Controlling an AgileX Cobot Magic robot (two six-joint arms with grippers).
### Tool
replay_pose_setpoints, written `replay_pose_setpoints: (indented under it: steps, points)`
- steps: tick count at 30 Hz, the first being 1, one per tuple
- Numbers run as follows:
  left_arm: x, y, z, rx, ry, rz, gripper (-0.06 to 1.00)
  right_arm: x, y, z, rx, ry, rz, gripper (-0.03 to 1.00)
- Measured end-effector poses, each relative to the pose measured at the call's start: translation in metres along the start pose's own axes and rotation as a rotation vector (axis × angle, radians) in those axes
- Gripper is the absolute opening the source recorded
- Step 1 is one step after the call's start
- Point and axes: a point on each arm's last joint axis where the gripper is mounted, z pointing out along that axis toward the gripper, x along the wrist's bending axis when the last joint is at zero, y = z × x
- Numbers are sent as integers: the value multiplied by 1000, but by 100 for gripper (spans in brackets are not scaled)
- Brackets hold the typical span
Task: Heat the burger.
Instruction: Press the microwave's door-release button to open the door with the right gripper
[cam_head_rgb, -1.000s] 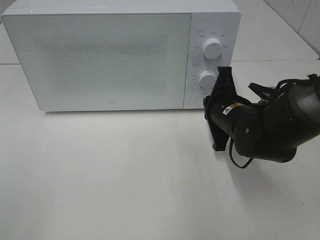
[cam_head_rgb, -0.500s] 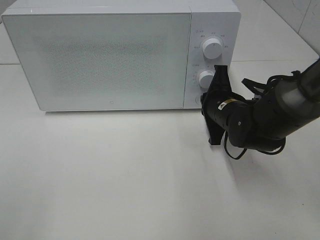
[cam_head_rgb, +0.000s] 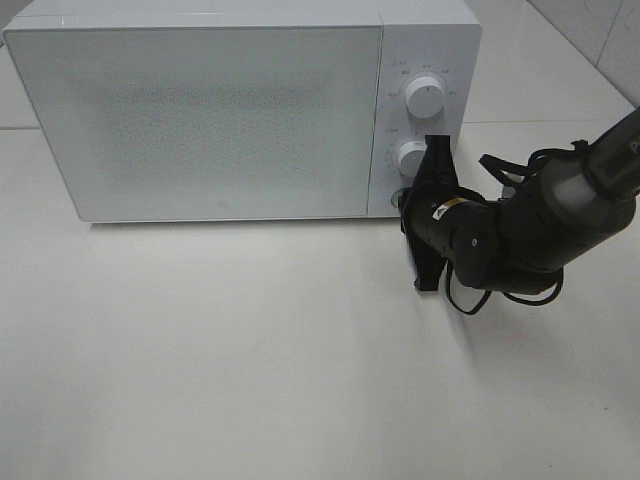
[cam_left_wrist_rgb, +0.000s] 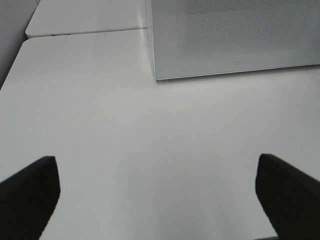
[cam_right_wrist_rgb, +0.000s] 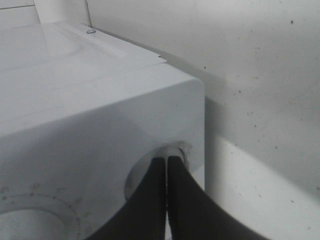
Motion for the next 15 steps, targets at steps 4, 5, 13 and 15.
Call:
replay_pose_setpoints:
  steps: [4, 5, 13, 15]
  points:
    - [0, 0, 0, 0, 0, 0, 99, 1, 0, 0, -1, 11, 6, 1]
    - [0, 0, 0, 0, 0, 0, 99, 1, 0, 0, -2, 16, 7, 1]
    - [0, 0, 0, 0, 0, 0, 99, 2, 1, 0, -5, 48, 3, 1]
    - [0, 0, 0, 0, 0, 0, 99, 1, 1, 1, -7, 56, 3, 1]
